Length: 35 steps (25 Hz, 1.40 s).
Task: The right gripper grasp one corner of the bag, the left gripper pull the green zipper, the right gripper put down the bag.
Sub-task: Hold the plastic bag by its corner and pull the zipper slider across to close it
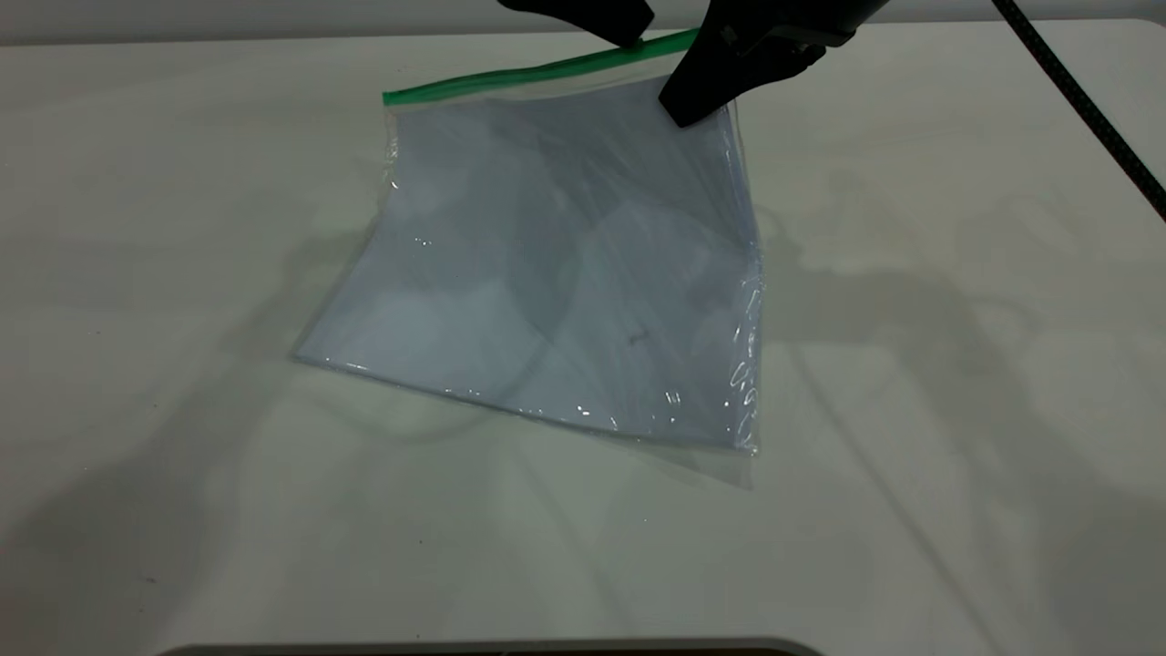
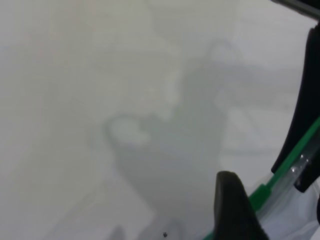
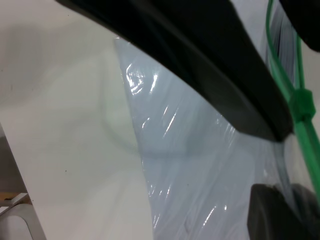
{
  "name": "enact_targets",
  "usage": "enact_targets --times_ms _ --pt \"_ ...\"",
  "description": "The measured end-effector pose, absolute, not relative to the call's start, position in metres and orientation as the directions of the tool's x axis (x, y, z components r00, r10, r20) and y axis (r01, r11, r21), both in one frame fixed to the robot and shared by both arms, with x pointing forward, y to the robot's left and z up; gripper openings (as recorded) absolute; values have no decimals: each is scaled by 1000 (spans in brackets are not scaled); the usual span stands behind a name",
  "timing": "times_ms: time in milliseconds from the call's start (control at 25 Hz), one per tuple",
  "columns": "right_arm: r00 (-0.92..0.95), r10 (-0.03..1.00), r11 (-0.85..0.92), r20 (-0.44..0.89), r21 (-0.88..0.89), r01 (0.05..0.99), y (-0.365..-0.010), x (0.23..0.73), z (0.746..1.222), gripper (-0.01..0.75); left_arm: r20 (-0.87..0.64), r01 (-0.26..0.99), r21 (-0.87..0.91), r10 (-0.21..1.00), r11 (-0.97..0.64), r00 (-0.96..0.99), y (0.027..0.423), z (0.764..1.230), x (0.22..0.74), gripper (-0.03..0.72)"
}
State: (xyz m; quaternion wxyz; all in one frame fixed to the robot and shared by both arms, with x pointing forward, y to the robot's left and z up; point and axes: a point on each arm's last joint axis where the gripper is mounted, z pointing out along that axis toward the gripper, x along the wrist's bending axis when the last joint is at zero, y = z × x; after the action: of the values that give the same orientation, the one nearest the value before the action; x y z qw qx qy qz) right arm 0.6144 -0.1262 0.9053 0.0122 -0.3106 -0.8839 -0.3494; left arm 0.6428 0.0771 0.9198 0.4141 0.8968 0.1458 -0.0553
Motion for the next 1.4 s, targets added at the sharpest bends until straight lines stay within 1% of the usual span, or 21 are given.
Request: enact_targets --times_ms 280,440,560,800,960,1040,1400 --pt "-807 538 563 243 610 558 -126 614 905 33 -231 317 712 218 -627 948 70 906 641 452" --pt "-808 537 564 241 610 557 -126 614 905 33 -217 317 712 233 -626 948 71 905 643 417" --pt "-808 537 564 241 610 557 -126 614 905 33 -212 317 713 238 -626 948 71 905 644 346" --pt "-808 537 564 241 610 557 -126 614 905 33 -208 315 713 240 -626 948 71 905 644 158" --pt "-806 540 561 240 611 558 -126 614 905 33 -201 310 714 241 -627 950 70 905 644 72" --pt "-805 543 559 241 612 560 -127 615 905 33 -194 305 715 240 -629 951 70 905 644 60" --pt "-758 595 496 267 621 608 -147 625 907 33 -138 286 730 276 -621 951 65 904 648 59"
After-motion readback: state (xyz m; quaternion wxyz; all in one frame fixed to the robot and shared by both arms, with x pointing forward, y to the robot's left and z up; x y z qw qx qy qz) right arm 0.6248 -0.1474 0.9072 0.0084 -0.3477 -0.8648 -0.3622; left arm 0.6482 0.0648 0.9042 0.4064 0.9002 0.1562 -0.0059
